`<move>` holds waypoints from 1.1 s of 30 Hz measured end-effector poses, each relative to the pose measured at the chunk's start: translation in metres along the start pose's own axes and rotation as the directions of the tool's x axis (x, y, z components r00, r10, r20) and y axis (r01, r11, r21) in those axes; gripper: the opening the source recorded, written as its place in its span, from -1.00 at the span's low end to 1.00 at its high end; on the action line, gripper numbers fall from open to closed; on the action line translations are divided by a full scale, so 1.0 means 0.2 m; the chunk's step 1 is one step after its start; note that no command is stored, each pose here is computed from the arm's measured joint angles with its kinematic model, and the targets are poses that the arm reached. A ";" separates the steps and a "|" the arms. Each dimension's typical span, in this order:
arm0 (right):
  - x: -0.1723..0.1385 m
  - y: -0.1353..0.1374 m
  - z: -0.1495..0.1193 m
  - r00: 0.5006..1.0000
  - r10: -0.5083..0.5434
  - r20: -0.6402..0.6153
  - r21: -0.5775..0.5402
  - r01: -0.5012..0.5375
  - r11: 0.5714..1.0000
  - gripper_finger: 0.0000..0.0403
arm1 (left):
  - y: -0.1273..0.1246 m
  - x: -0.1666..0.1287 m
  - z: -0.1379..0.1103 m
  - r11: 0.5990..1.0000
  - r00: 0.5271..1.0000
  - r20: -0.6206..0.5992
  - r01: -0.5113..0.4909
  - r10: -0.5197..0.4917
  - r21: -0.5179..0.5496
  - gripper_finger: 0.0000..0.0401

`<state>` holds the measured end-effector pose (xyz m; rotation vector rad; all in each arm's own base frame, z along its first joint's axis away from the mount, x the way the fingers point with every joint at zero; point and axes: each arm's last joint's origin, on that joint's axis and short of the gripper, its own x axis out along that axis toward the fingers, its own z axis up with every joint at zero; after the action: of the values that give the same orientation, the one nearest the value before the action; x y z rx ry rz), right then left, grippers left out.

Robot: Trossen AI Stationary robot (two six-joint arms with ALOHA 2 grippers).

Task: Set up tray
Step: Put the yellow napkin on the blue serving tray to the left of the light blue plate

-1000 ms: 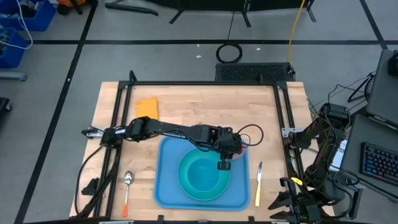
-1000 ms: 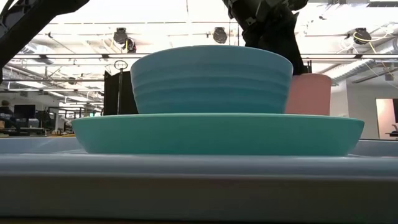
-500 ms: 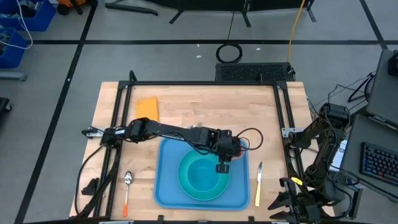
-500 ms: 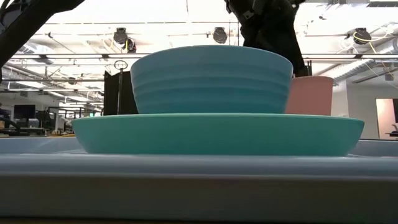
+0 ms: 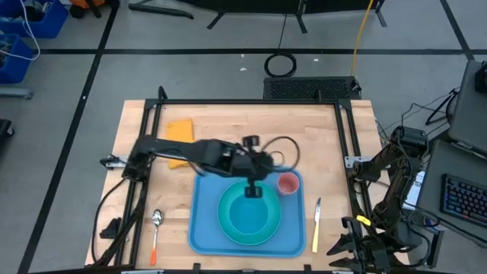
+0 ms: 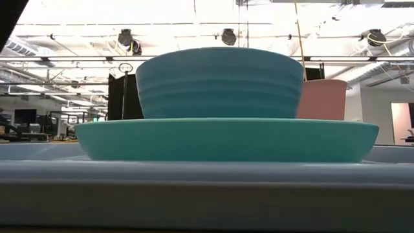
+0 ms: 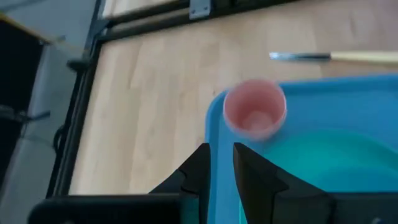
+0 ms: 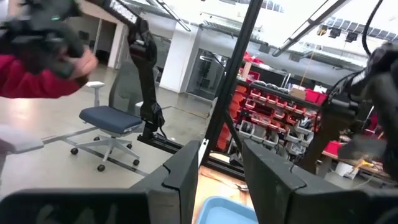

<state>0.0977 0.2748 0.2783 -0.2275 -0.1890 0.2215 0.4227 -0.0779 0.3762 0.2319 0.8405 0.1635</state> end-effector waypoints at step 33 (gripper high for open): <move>0.01 0.01 -0.02 1.000 0.004 -0.025 0.034 -0.003 0.999 -0.43 | -0.12 -0.25 -0.67 0.912 0.816 -0.424 -0.404 0.393 0.068 -0.63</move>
<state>0.1000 0.2753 0.2740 -0.1972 -0.1594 0.2252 0.2912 -0.0939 0.3191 0.3556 1.2235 0.6411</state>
